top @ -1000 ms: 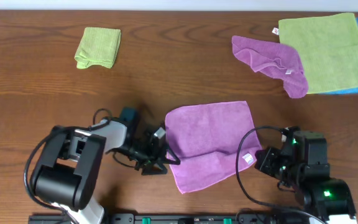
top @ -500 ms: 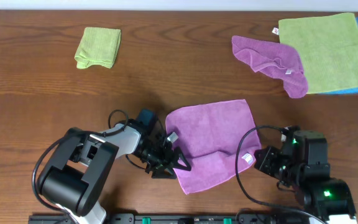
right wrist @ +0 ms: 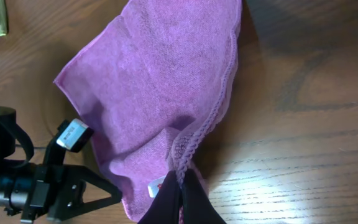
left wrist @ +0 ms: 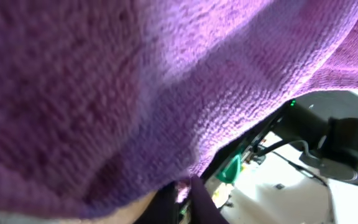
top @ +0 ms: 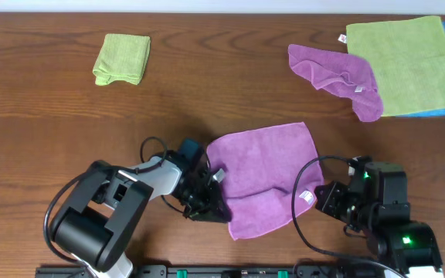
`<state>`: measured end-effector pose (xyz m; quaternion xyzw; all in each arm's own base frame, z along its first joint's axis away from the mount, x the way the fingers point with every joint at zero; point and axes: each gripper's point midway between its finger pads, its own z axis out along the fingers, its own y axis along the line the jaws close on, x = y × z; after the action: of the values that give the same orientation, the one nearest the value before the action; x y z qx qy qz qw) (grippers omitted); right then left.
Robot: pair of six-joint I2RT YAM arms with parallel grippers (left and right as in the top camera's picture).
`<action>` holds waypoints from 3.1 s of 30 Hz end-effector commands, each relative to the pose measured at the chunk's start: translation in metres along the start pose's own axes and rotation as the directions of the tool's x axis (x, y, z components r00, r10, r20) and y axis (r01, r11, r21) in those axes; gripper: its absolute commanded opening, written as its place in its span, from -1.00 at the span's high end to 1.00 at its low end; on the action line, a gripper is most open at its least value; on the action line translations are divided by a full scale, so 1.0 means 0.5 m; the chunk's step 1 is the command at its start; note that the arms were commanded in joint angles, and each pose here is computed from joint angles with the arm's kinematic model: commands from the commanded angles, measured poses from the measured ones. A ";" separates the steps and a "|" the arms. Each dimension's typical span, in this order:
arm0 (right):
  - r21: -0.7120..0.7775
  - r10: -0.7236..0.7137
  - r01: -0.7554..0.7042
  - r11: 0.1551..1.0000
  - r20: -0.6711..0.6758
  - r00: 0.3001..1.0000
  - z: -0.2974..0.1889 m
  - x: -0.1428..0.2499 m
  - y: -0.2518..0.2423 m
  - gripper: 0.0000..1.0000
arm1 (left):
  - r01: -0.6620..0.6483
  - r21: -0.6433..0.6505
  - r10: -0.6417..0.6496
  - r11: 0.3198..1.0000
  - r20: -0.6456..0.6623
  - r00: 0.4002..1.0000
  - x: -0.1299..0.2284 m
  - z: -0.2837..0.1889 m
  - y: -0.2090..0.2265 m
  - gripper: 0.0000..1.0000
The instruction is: Fold the cloth
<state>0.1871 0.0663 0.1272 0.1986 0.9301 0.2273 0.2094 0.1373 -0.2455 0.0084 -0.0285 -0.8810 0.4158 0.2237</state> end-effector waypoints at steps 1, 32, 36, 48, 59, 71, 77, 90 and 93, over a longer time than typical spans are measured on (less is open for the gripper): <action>-0.025 0.006 -0.005 1.000 0.019 1.000 -0.012 -0.011 0.015 0.97 | -0.004 -0.022 0.005 1.000 0.015 1.000 -0.003 0.001 0.006 0.88; -0.079 -0.038 0.048 0.996 0.122 0.992 -0.017 -0.060 0.046 0.97 | -0.054 -0.059 0.058 0.997 0.071 0.996 -0.065 -0.145 -0.054 0.26; -0.080 -0.038 0.048 0.996 0.122 0.992 -0.017 -0.060 0.046 0.98 | -0.046 -0.066 0.049 0.997 0.033 0.998 -0.044 -0.137 -0.050 -0.49; -0.096 -0.036 0.047 0.994 0.112 0.993 -0.017 -0.056 0.052 0.97 | -0.039 -0.185 0.049 0.982 0.049 0.998 -0.044 -0.100 0.009 -0.75; -0.096 -0.036 0.047 0.994 0.111 0.993 -0.017 -0.056 0.052 0.97 | -0.082 -0.292 0.163 0.953 0.263 0.951 -0.162 -0.232 0.051 -0.74; -0.111 -0.037 0.048 0.993 0.101 0.994 -0.017 -0.052 0.057 0.97 | -0.201 -0.298 0.314 0.933 0.402 0.860 -0.258 -0.238 -0.008 -0.67; -0.112 -0.037 0.048 0.993 0.101 0.994 -0.017 -0.052 0.057 0.97 | -0.216 -0.302 0.329 0.929 0.402 0.854 -0.268 -0.226 -0.012 -0.60; -0.107 -0.031 0.039 0.994 0.078 0.996 -0.016 -0.042 0.053 0.97 | -0.204 -0.329 0.330 0.922 0.394 0.858 -0.282 -0.204 0.000 -0.16; -0.106 -0.031 0.039 0.994 0.076 0.997 -0.016 -0.041 0.052 0.97 | -0.202 -0.339 0.335 0.919 0.400 0.853 -0.286 -0.207 0.002 -0.12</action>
<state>0.2056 0.0740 0.1431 0.1823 0.9154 0.2579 0.2494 0.3031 -0.2060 0.0152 -0.0881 -0.9420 0.3203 -0.0474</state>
